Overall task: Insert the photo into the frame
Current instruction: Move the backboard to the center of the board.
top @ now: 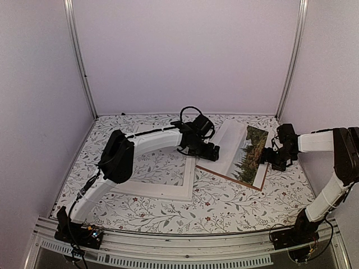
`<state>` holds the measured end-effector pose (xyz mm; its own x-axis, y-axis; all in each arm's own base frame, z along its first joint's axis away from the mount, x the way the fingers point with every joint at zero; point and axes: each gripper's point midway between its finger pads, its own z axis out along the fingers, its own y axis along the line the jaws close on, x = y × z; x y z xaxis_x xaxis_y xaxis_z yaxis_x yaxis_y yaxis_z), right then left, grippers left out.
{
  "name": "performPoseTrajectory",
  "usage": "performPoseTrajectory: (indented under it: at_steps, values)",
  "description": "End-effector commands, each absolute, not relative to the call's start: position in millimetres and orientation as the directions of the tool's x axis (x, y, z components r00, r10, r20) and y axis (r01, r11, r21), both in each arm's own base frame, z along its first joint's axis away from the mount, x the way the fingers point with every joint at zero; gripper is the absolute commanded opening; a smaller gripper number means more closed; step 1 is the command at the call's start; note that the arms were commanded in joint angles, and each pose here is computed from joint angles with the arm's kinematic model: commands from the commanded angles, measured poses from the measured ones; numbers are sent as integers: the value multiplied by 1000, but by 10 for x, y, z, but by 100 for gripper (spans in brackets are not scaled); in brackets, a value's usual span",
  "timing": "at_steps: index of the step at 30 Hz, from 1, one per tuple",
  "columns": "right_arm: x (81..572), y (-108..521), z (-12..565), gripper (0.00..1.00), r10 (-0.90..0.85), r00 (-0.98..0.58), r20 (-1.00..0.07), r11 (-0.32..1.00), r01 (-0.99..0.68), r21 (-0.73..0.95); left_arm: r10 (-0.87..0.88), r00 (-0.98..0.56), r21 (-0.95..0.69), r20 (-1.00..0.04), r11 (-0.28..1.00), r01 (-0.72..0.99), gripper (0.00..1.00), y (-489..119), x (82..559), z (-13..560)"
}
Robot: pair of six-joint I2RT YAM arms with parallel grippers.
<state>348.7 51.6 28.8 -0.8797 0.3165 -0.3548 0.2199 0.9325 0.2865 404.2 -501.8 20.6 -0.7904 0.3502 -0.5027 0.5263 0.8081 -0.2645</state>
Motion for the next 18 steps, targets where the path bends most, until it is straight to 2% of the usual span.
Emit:
performPoseTrajectory:
  at_steps: [1,9,18]
  values:
    - [3476,468,243,86,325,-882,-342,934,242,264,398,-867,-289,-300,828,480,91,-4920,3519,-326]
    - [3429,488,76,85,319,-902,-290,930,239,280,360,-882,-342,-304,823,454,84,-4859,3262,-110]
    - [3209,597,47,81,347,-902,-256,903,248,352,356,-885,-386,-300,803,454,80,-4740,2839,67]
